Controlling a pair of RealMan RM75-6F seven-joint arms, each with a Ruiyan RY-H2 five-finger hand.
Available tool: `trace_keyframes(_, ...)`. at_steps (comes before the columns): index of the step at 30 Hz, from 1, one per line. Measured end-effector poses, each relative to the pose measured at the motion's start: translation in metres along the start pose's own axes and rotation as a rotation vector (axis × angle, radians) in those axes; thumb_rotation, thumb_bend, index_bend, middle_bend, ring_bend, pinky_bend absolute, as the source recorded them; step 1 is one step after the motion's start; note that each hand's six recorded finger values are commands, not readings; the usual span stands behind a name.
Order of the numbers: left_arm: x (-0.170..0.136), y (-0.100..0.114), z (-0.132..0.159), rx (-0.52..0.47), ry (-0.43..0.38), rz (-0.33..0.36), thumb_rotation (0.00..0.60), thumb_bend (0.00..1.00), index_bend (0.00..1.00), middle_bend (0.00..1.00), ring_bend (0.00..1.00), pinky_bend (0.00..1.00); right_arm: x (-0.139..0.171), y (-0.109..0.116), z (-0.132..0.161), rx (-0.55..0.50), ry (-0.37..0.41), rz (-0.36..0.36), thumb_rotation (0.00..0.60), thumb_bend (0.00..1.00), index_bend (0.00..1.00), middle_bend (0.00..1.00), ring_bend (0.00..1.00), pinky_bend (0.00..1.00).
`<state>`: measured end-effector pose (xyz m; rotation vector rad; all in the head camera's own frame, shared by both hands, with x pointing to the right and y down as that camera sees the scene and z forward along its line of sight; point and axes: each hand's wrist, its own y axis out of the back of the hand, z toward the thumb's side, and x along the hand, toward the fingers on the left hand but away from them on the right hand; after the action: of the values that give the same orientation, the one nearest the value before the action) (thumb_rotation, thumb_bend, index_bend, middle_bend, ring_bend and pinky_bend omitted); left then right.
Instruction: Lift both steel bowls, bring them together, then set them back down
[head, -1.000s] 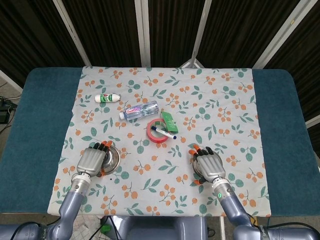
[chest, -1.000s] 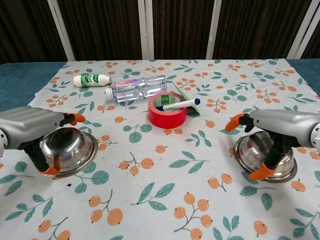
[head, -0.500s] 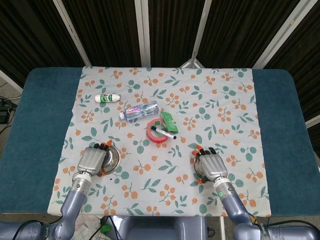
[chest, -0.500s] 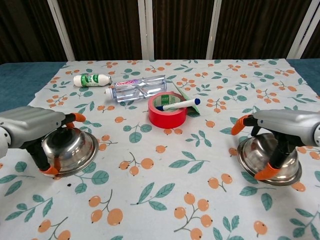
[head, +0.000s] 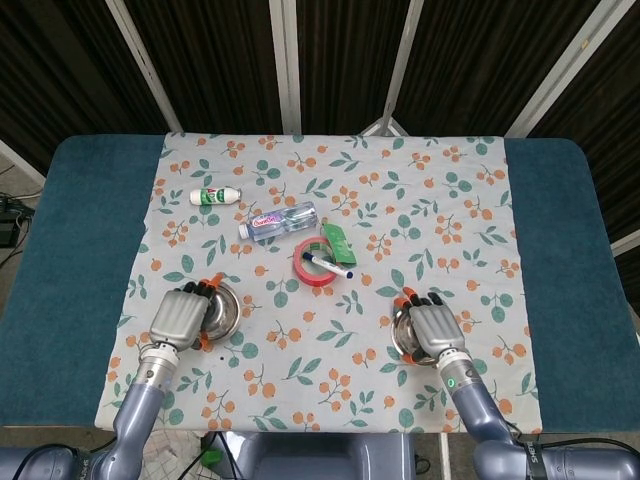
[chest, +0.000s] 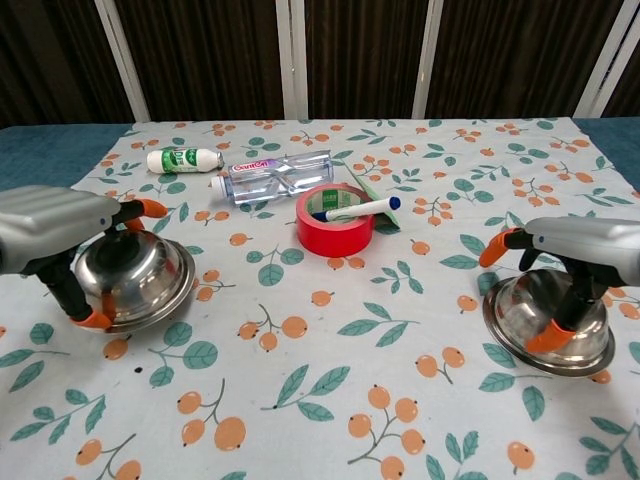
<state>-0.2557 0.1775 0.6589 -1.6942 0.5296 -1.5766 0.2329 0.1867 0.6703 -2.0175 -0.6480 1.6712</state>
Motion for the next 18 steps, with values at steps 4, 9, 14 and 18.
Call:
trace_keyframes(4, -0.005, 0.01, -0.002, -0.005, -0.002, 0.027, 0.6, 0.0, 0.1, 0.22, 0.23, 0.45, 0.002, 0.008, 0.0, -0.01, 0.013, -0.028, 0.6, 0.07, 0.21, 0.1, 0.17, 0.09)
trace_keyframes(9, -0.013, 0.022, -0.009, -0.012, 0.0, 0.06, 0.6, 0.0, 0.1, 0.22, 0.23, 0.45, 0.004, 0.013, -0.008, -0.012, 0.003, -0.044, 0.6, 0.07, 0.21, 0.1, 0.16, 0.09)
trace_keyframes(14, -0.021, 0.034, -0.014, -0.019, -0.005, 0.089, 0.6, 0.0, 0.1, 0.22, 0.23, 0.45, 0.005, 0.01, -0.021, 0.014, -0.033, -0.023, 0.6, 0.07, 0.21, 0.1, 0.16, 0.09)
trace_keyframes(18, -0.03, 0.046, -0.02, -0.026, -0.005, 0.122, 0.6, 0.0, 0.1, 0.22, 0.23, 0.45, 0.006, 0.006, -0.03, 0.029, -0.055, 0.004, 0.6, 0.06, 0.21, 0.1, 0.16, 0.09)
